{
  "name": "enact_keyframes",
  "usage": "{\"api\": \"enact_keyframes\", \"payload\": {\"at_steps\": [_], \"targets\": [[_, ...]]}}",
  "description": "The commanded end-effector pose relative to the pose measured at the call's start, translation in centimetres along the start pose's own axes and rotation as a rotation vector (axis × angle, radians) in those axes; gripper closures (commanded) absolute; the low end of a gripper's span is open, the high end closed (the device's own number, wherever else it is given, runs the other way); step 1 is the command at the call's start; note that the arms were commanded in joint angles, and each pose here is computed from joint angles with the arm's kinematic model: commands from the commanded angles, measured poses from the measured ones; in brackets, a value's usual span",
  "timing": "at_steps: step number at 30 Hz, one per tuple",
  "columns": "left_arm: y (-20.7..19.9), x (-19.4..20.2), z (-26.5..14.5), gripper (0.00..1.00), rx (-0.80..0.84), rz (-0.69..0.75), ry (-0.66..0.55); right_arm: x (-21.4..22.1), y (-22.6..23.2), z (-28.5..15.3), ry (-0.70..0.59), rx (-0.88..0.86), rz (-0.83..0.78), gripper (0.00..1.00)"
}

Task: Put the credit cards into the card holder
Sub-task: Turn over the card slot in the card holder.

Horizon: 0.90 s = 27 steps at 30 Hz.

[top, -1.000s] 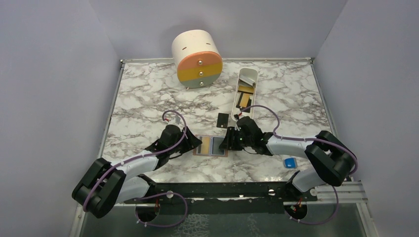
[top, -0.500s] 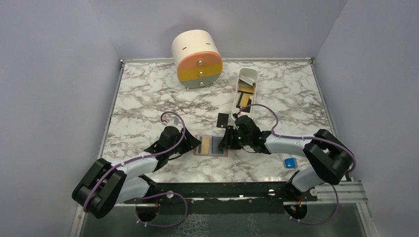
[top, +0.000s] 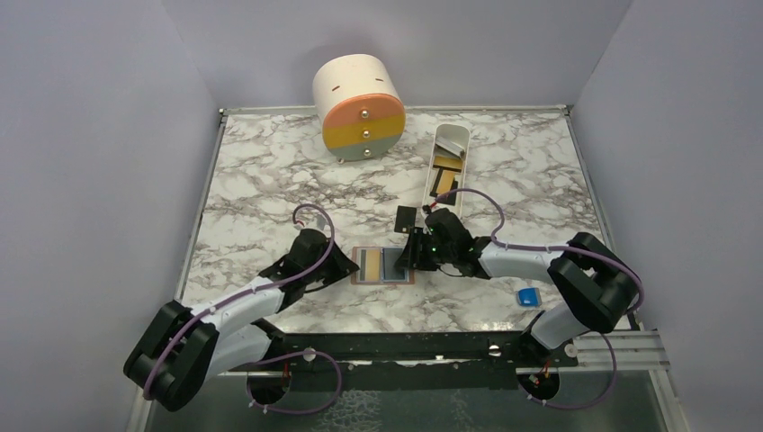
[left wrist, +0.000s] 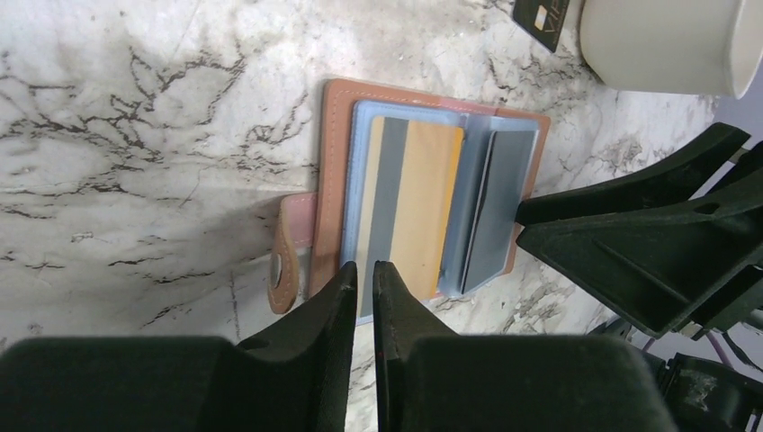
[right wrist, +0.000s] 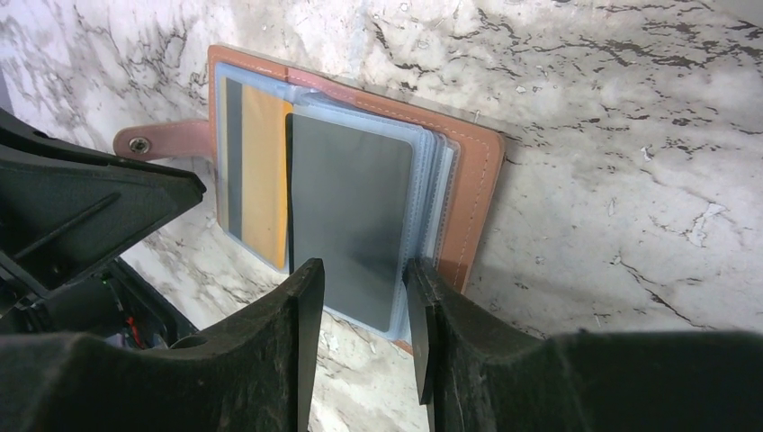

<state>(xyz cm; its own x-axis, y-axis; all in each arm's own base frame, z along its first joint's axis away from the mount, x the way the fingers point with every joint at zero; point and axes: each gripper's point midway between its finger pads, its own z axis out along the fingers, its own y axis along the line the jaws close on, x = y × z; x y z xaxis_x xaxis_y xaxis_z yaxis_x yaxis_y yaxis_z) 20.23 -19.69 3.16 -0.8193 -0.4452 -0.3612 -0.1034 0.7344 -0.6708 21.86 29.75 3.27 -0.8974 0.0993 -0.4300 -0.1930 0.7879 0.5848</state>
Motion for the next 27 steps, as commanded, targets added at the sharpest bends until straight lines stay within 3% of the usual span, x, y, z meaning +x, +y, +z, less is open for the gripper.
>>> {"api": "enact_keyframes", "payload": {"at_steps": [1,6,12,27], "targets": [[-1.4,-1.0,-0.5,0.88,0.021,0.020,-0.020,0.4,0.4,0.4,-0.004,-0.026,0.027,0.60],[-3.4,-0.8,0.1,1.00,0.125,0.018,0.002,0.6,0.2,0.5,-0.001,-0.019,0.038,0.60],[-3.3,0.2,1.8,1.00,0.130,0.052,0.071,0.5,-0.7,0.7,-0.014,0.020,0.044,0.60],[-1.0,1.4,2.7,1.00,0.065,0.057,0.101,-0.2,0.2,0.9,-0.004,0.014,0.008,0.60]]}}
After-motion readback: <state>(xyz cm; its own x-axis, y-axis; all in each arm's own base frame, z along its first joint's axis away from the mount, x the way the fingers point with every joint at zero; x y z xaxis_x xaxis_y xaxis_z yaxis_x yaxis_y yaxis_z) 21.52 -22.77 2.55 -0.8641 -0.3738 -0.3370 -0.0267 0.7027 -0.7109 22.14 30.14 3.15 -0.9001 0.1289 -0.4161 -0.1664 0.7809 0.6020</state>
